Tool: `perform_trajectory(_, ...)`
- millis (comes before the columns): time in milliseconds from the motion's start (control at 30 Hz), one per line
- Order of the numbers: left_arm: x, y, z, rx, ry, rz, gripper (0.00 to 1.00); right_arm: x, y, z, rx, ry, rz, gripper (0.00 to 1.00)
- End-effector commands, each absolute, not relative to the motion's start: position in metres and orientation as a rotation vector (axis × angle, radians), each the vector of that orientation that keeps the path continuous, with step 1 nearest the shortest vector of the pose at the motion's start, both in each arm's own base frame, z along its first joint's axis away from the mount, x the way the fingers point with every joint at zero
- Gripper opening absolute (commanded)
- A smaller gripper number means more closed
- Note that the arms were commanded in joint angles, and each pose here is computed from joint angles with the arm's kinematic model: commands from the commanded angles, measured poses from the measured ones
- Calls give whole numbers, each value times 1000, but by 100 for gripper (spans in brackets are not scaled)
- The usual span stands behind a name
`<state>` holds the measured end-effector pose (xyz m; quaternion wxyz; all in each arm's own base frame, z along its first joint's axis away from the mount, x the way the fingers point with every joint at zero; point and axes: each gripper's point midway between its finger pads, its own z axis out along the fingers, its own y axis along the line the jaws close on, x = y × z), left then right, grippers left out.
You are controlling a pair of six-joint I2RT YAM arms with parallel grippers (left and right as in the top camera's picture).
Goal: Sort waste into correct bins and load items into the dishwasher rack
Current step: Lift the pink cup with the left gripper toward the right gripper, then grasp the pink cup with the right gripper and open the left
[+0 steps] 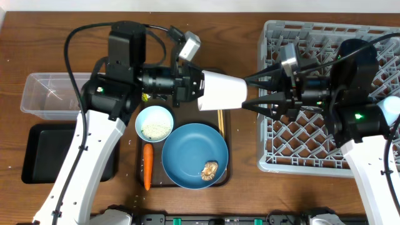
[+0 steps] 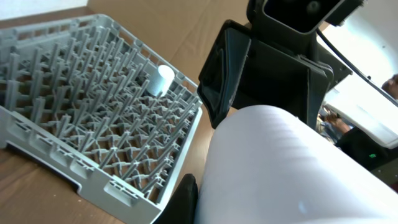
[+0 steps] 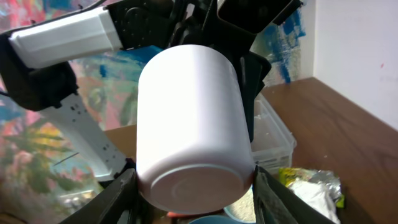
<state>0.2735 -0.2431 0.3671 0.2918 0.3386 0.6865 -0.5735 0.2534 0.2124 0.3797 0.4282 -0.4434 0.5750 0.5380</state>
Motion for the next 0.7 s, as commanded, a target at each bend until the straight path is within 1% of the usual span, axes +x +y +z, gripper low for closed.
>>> perform_trajectory(0, 263, -246, 377, 933, 1799, -1562, 6, 242, 236, 379, -1150, 1429, 1347, 50)
perform_trajectory(133, 263, -246, 377, 933, 1799, -1561, 6, 241, 252, 375, -1152, 1453, 1314, 48)
perform_trajectory(200, 263, -246, 377, 933, 1799, -1561, 6, 237, 258, 375, -1172, 1436, 1314, 53)
perform_trajectory(333, 263, -246, 377, 933, 1799, -1562, 6, 244, 260, 374, -1150, 1452, 1273, 56)
perform_trajectory(567, 263, -246, 377, 933, 1798, -1562, 6, 256, 250, 375, -1120, 1451, 1218, 68)
perform_trajectory(633, 263, -246, 377, 931, 1800, -1565, 6, 254, 252, 377, -1130, 1440, 1222, 68)
perform_trajectory(667, 263, -246, 377, 932, 1800, -1564, 6, 252, 254, 377, -1136, 1435, 1225, 65)
